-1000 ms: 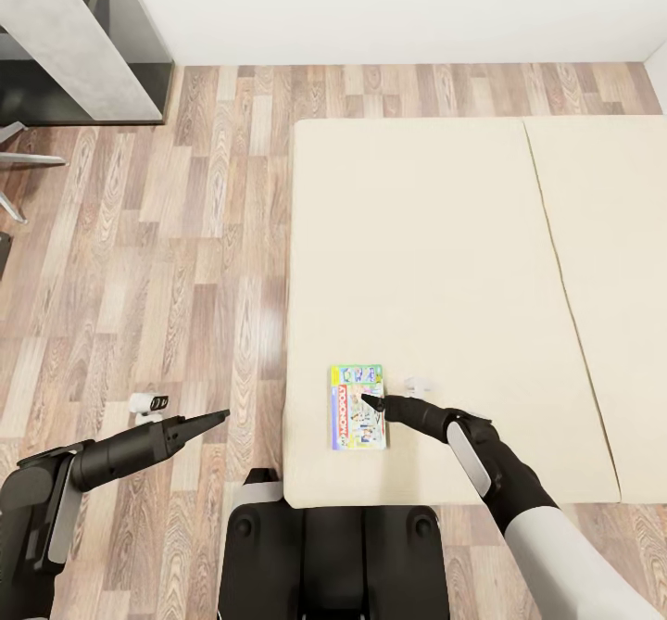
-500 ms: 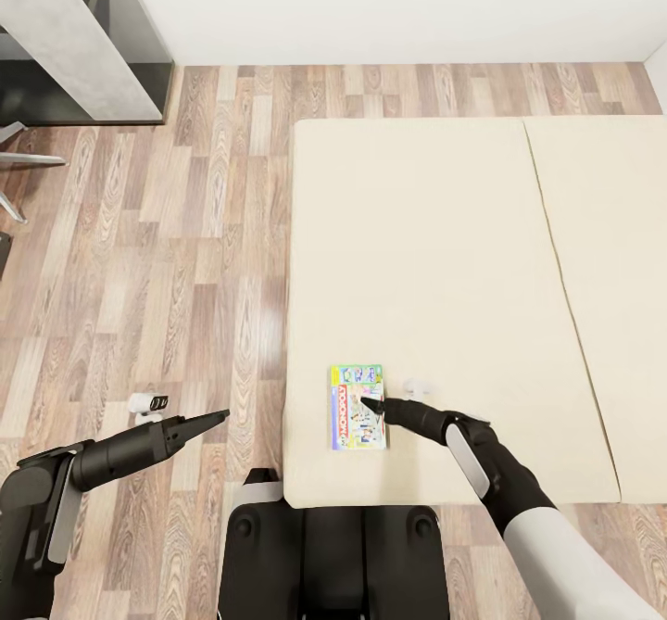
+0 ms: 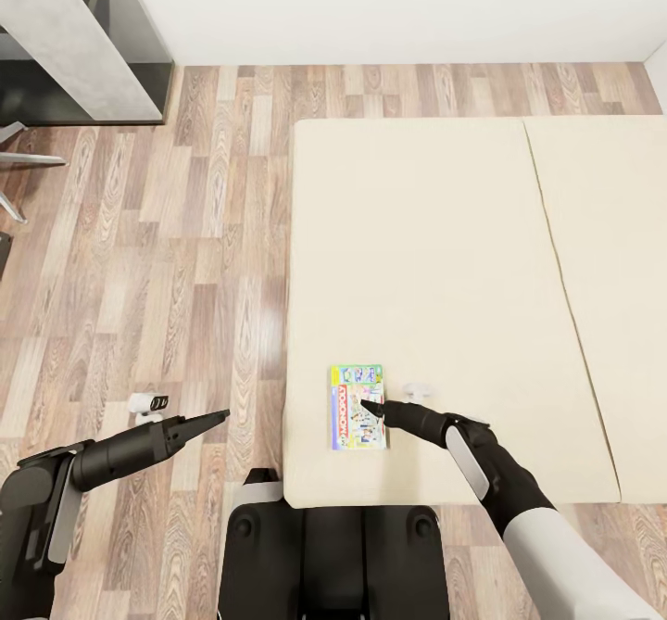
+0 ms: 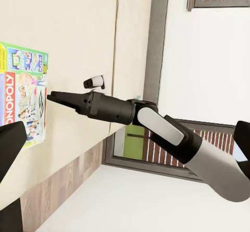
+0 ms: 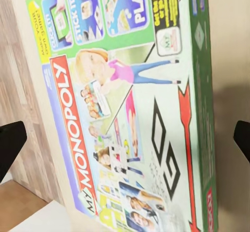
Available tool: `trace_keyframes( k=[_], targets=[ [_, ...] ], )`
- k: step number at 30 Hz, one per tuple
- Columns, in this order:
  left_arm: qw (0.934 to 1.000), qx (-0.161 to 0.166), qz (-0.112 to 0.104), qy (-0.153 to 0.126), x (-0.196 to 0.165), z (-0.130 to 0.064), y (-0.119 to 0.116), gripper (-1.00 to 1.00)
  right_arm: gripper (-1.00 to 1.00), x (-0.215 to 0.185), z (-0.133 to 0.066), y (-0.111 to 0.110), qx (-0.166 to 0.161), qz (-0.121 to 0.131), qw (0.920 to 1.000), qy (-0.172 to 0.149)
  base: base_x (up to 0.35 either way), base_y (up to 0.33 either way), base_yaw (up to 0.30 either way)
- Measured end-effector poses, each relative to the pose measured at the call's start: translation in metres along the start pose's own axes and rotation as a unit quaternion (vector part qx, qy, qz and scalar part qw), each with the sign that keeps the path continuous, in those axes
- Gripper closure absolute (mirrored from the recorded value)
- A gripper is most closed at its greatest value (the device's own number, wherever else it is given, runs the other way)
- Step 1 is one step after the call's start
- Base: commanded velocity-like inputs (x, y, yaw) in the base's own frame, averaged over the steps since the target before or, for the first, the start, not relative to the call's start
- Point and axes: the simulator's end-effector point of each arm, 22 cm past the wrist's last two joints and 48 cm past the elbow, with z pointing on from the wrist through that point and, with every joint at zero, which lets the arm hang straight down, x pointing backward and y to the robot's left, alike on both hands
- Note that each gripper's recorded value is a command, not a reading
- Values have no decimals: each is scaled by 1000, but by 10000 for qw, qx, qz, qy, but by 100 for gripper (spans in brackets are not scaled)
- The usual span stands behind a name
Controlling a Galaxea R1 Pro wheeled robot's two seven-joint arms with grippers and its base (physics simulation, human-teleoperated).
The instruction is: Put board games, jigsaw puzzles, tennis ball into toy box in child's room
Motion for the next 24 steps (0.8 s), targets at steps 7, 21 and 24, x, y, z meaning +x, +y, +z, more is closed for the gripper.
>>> trace_keyframes(
  k=[7, 21, 24],
  targets=[
    [10000, -4, -3, 4, 0, 1, 0, -100, -100, 1, 1, 1, -21, -1, 10000, 10, 0, 0, 0],
    [10000, -8, -3, 7, 1, 1, 0, -100, -100, 2, 1, 3, -39, -31, 10000, 20, 0, 0, 0],
    [10000, -8, -3, 7, 1, 1, 0, -100, -100, 2, 1, 3, -38, -34, 10000, 22, 0, 0, 0]
  ],
)
